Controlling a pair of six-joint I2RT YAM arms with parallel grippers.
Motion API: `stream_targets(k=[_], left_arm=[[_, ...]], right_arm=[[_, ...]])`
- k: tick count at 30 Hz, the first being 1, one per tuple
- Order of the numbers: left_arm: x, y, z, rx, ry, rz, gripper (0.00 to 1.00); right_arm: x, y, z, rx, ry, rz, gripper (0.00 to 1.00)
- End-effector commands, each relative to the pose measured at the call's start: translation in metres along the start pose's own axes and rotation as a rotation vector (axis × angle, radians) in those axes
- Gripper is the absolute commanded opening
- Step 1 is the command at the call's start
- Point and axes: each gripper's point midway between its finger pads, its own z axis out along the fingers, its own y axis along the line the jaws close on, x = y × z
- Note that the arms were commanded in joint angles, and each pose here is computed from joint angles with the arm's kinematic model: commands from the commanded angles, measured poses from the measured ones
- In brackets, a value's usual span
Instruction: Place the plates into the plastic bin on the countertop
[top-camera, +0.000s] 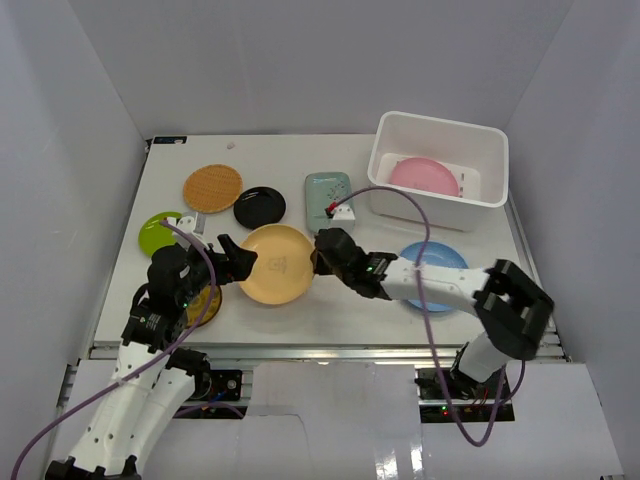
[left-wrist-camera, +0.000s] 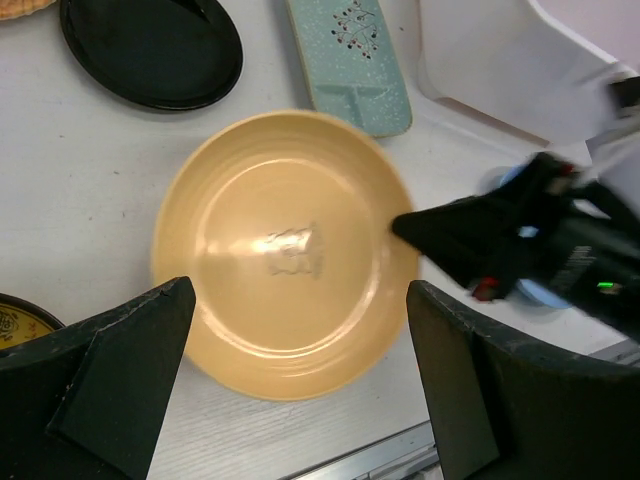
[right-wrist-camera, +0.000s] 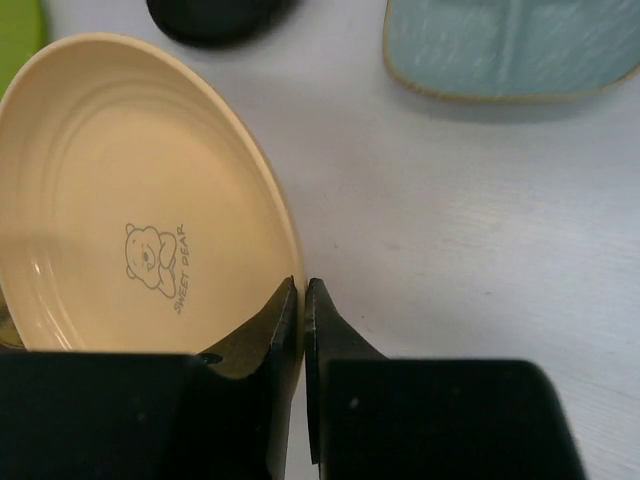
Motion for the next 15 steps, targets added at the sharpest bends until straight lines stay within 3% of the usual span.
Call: stream_targets(k=[1,5,6,9,13,15], left_arm=[[-0.011,-0.007,-0.006,0.025,-0.034,0.008,0.98],[-0.011,-0.01,-0.008,0.039,-0.039,0.007,0.98],[-0.01,-0.01,-0.008,0.044,-0.031,0.006,0.98],[-0.006,-0.015,-0.006,0.075,-0.013,0.007,0.98],[-0.001,-0.02,-0.004,0.103,0.012,0.005,0.98],[0.0,-0.021,-0.004,0.111,0.016,0.008,0.98]], right_arm=[[-0.101,-0.02,-0.057,0.032,-0.268,0.003,0.08],[-0.197,-0.087,-0.103,0.121,-0.444,0.065,0.08],[-0.238,-0.112,-0.126,0.163,-0.536,0.102,0.08],[-0.299,-0.172,-0.158,0.352,-0.642,0.101,0.08],[-0.336,-0.245,-0.163,0.516,-0.65,0.149,0.08],[-0.335,-0.289,-0.146,0.581,-0.589,0.193,0.08]])
